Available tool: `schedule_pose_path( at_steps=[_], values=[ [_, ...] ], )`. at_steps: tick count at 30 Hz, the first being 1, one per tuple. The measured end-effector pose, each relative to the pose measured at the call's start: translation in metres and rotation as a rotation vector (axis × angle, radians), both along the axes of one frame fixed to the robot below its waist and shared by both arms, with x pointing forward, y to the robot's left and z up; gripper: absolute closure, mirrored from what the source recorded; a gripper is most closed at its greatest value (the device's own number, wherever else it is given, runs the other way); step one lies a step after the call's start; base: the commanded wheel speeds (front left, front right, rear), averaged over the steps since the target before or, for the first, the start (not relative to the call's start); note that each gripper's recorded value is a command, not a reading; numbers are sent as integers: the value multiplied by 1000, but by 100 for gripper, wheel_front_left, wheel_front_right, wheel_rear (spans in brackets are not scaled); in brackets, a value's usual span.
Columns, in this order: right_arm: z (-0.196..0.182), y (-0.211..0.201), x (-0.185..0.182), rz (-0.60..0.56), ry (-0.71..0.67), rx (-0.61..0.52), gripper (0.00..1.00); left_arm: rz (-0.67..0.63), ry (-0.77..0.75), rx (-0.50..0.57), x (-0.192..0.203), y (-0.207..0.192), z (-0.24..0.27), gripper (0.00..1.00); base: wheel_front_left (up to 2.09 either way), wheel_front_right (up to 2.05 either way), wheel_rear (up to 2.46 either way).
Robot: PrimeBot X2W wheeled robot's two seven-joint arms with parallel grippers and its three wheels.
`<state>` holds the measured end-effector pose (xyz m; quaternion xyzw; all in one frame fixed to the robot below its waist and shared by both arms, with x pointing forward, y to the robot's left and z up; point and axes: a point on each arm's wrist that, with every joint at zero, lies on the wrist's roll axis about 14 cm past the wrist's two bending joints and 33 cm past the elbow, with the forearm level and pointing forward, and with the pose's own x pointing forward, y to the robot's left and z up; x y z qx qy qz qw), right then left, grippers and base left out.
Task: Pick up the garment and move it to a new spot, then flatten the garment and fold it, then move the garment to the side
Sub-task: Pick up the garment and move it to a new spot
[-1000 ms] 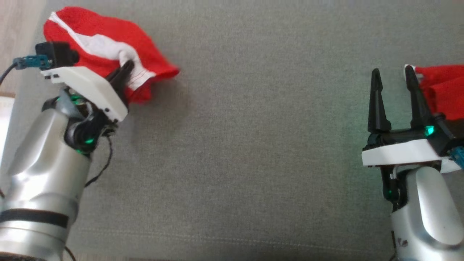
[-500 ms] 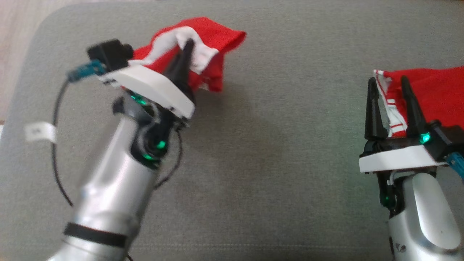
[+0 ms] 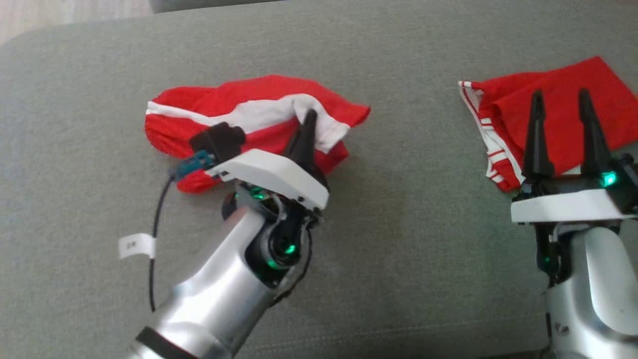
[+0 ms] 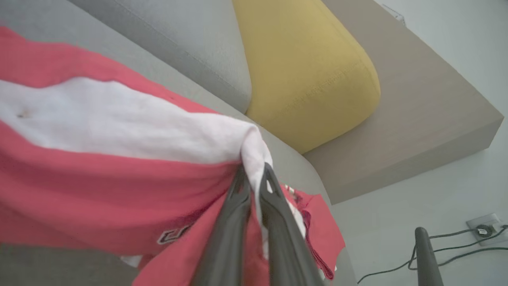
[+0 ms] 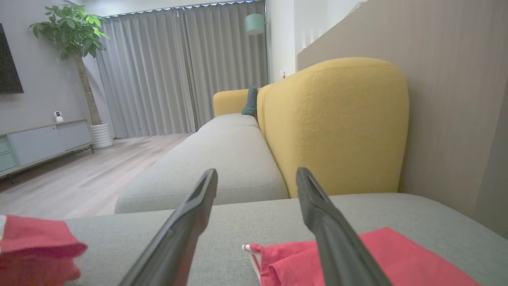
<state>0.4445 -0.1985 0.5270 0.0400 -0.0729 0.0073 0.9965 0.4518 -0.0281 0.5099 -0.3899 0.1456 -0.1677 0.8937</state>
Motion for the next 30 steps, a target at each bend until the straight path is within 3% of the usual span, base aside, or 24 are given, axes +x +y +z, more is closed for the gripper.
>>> schedule_pose_path(
  at_steps=[1, 2, 7, 15, 22, 27, 30],
  values=[
    [5, -6, 0, -15, -11, -5, 0, -33, 24, -6, -5, -14, -5, 11, 0, 0, 0],
    [6, -8, -1, -20, -13, -6, 0, -57, 24, 4, -8, -21, -6, 0, 0, 0, 0],
    [6, -11, -1, -30, -17, -8, 0, -100, 11, 40, -8, -34, -6, 0, 0, 0, 0],
    [9, 4, 5, 8, -28, 2, 0, 23, -115, 129, 14, 10, 10, 0, 0, 0, 0],
    [4, 33, 5, 85, -14, 11, 0, 204, -245, 274, 27, 97, 28, 0, 0, 0, 0],
    [6, 48, 7, 125, -18, 16, 0, 283, -261, 420, 6, 160, 13, 0, 0, 0, 0],
    [4, 61, 3, 161, -9, 14, 0, 309, -245, 451, -15, 183, 1, 0, 0, 0, 0]
  ],
)
